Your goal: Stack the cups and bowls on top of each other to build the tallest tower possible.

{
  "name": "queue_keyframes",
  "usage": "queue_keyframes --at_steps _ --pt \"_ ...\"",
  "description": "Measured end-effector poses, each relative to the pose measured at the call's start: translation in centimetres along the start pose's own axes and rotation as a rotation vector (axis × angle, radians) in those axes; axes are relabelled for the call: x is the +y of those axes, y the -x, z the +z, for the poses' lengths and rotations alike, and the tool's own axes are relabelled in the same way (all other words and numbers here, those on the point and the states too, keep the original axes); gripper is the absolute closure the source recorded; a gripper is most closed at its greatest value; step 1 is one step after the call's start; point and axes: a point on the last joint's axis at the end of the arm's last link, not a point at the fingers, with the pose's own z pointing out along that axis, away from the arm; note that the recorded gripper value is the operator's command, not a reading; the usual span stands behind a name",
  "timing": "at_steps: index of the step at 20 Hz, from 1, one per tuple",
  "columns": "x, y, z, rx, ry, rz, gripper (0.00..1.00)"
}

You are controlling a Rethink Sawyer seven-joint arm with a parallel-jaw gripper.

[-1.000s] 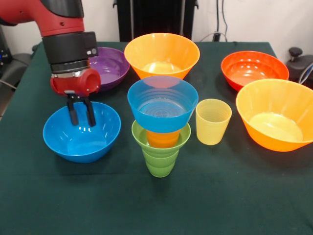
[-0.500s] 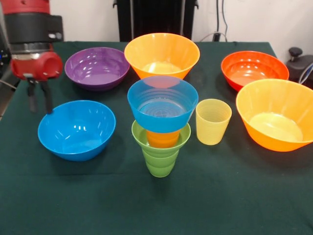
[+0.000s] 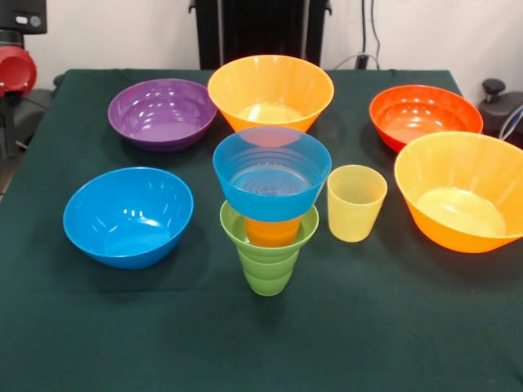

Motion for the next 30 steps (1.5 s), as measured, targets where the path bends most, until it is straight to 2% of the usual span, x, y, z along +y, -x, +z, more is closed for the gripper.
queue_keyframes --at_steps 7,14,23,30 --pt "0.5 -1.0 1.1 0.020 0.015 0.009 0.00" --pt "1.2 -2.8 2.9 0.055 0.040 0.020 0.00" --pt "3.4 -5.3 5.4 0.100 0.068 0.016 0.00" --pt "3.5 -5.9 7.2 0.101 0.074 0.007 0.00"
